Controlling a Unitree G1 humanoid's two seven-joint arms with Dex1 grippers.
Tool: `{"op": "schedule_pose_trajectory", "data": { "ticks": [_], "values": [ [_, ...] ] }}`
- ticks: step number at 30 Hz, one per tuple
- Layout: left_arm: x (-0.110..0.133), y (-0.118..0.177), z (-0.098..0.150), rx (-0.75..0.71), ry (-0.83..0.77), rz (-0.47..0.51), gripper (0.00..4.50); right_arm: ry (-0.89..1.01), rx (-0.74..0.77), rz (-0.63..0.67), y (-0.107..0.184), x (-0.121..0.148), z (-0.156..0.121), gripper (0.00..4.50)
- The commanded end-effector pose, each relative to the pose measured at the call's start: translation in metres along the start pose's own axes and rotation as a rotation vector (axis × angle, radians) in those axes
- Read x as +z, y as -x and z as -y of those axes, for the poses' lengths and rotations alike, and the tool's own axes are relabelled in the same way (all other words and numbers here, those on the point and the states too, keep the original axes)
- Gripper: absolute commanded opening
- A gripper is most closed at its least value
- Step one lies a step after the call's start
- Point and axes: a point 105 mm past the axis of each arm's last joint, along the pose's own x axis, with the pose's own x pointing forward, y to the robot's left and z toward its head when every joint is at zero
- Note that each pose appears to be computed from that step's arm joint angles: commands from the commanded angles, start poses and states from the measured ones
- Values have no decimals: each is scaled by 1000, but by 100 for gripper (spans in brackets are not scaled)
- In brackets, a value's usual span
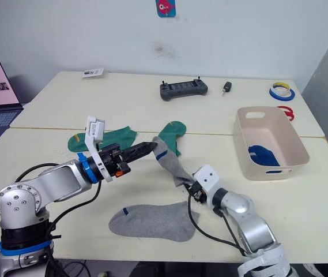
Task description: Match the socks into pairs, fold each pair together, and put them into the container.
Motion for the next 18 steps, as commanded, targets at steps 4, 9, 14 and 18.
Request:
{"op": "schedule_pose_trajectory", "data": {
  "ticks": [4,9,14,18],
  "values": [
    [3,12,-4,25,35,46,0,167,12,79,10,25,11,1],
    [-5,22,-15,63,84,51,0,405,-14,88,22,45,33,1],
    [-6,18,-12,28,100,78,0,825,-44,97,38,72,61,1],
    [-23,21,-28,89,153,41,0,1069,25,101,43,69,54,1]
  ]
}}
